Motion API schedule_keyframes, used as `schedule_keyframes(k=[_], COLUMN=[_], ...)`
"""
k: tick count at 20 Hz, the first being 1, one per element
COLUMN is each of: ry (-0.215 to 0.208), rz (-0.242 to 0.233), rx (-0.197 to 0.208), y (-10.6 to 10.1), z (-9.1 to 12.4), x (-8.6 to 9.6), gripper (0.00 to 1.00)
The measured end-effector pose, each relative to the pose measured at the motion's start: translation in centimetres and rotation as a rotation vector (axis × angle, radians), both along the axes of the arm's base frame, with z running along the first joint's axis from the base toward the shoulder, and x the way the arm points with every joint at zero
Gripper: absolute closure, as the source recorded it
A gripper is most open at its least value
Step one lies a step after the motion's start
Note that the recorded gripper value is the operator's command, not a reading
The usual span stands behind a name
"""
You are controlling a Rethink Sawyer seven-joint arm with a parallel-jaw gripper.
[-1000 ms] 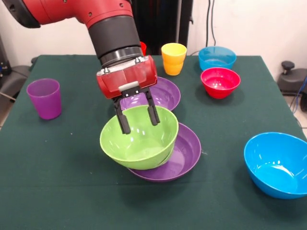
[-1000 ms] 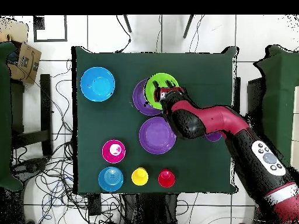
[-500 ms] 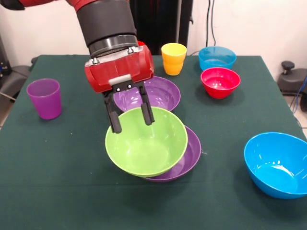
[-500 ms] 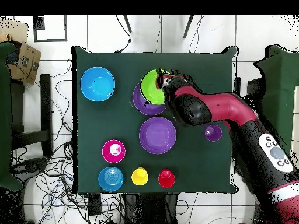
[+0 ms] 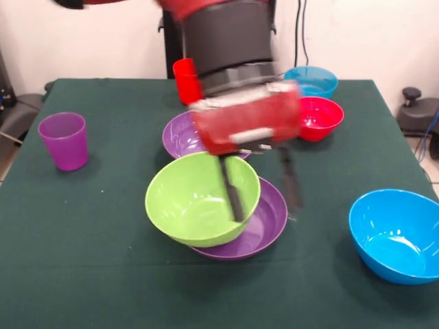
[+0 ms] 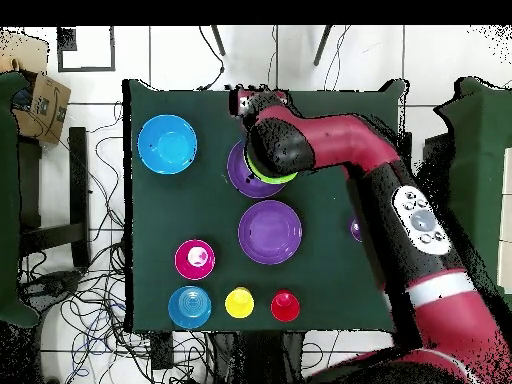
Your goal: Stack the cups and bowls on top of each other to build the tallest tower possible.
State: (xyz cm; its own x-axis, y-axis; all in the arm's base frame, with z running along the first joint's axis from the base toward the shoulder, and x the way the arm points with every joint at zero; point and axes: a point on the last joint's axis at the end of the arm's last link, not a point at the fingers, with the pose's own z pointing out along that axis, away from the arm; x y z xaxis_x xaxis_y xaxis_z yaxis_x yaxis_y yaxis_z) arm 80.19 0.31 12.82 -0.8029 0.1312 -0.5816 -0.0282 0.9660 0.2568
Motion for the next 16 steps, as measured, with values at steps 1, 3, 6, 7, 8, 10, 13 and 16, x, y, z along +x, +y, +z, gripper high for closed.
schedule_keyframes(k=[1,3,6,7,8,10,13,16], ry=[0.002,0.010,0.019,0.027,0.029,0.035,0.043,0.073], rz=[0.006,0.022,0.034,0.039,0.043,0.047,0.041,0.026], rx=[-0.009,-0.032,-0.048,-0.059,-0.065,-0.076,-0.097,-0.107], y=[1.1,4.4,7.9,10.0,11.1,13.3,17.2,18.6], z=[0.0,0.0,0.1,0.1,0.2,0.2,0.1,-0.1], x=[0.3,1.0,1.4,1.5,1.5,1.4,0.9,0.6], gripper=[0.00,0.00,0.00,0.00,0.00,0.00,0.00,0.00])
